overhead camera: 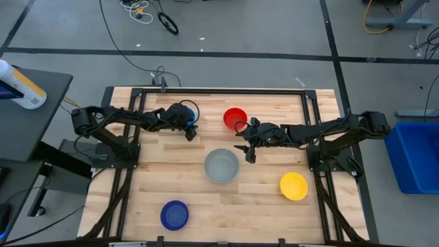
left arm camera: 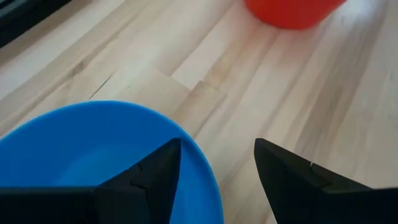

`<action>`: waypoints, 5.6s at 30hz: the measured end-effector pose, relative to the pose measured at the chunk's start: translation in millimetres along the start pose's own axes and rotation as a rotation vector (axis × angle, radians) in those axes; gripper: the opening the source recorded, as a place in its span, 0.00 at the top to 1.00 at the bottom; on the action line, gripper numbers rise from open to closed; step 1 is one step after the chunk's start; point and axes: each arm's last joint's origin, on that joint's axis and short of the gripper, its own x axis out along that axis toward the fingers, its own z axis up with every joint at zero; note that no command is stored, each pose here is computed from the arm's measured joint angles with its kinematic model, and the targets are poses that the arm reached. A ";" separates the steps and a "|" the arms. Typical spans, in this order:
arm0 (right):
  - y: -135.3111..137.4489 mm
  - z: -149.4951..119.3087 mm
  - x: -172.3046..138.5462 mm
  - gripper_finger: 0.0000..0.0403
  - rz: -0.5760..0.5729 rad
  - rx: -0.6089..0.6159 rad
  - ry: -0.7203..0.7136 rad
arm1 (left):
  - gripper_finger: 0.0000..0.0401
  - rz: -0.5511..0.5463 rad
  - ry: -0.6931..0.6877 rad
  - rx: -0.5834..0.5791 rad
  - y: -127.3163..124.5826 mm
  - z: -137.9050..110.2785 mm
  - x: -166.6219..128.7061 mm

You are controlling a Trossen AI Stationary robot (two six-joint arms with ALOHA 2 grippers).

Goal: Nest bowls inside each other
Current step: Stack the light blue bowl on the gray bowl

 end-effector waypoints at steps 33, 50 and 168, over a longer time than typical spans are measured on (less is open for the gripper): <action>0.2 0.0 0.0 0.39 0.004 0.003 0.000 | 0.98 0.038 0.025 0.088 -0.1 -2.4 -0.6; 3.0 10.2 -4.9 0.50 0.095 -0.091 -0.095 | 0.98 0.101 0.008 0.143 -7.5 -3.1 -1.1; -15.0 -129.5 -114.9 0.64 0.015 0.137 -0.467 | 0.99 -0.605 -0.475 0.395 -180.7 -6.6 -73.6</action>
